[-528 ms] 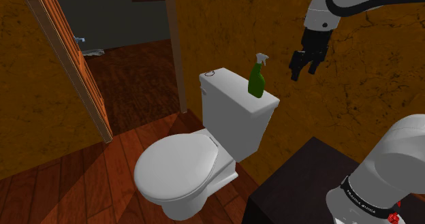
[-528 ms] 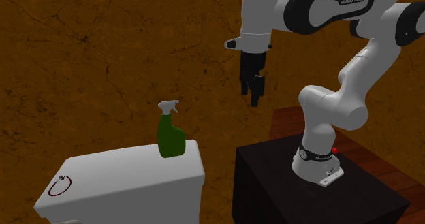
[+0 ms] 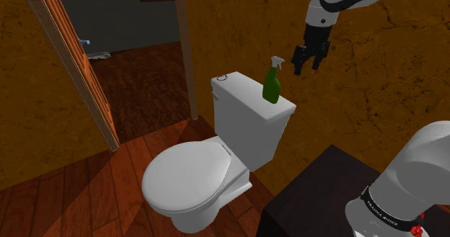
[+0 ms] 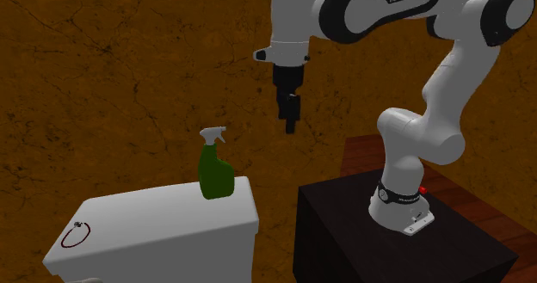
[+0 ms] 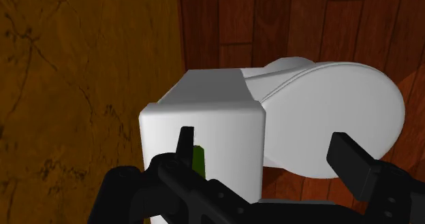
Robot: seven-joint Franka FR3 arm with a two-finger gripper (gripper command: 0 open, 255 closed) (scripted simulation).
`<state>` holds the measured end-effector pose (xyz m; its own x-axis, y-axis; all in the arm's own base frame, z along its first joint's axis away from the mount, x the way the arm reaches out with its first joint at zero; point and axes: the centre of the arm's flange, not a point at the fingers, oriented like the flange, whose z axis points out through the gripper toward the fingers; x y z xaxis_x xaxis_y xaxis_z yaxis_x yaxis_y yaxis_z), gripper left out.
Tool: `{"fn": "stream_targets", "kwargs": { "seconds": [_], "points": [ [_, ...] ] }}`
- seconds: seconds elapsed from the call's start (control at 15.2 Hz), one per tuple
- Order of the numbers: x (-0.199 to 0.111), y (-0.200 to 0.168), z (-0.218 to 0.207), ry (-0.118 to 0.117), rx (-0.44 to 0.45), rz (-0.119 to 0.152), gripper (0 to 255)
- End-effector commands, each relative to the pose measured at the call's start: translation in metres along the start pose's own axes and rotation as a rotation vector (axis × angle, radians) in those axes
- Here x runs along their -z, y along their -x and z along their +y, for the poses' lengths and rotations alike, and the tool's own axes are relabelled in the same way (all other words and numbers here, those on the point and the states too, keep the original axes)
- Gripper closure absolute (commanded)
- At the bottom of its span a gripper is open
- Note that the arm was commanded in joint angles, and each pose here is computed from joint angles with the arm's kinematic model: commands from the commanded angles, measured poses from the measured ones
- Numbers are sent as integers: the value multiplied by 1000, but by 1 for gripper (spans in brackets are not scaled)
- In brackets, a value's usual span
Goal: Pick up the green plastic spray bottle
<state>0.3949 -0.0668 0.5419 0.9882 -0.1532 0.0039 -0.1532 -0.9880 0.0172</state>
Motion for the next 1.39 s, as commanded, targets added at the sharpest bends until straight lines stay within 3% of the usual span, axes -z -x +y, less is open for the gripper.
{"fn": "stream_targets", "kwargs": {
  "seconds": [0.0, 0.92, 1.32],
  "points": [
    [-3, -28, 6, -1, -4, 3, 0],
    [-6, -205, 49, -13, -35, 23, 0],
    [-32, -214, 51, -14, -37, 24, 0]
  ]
}}
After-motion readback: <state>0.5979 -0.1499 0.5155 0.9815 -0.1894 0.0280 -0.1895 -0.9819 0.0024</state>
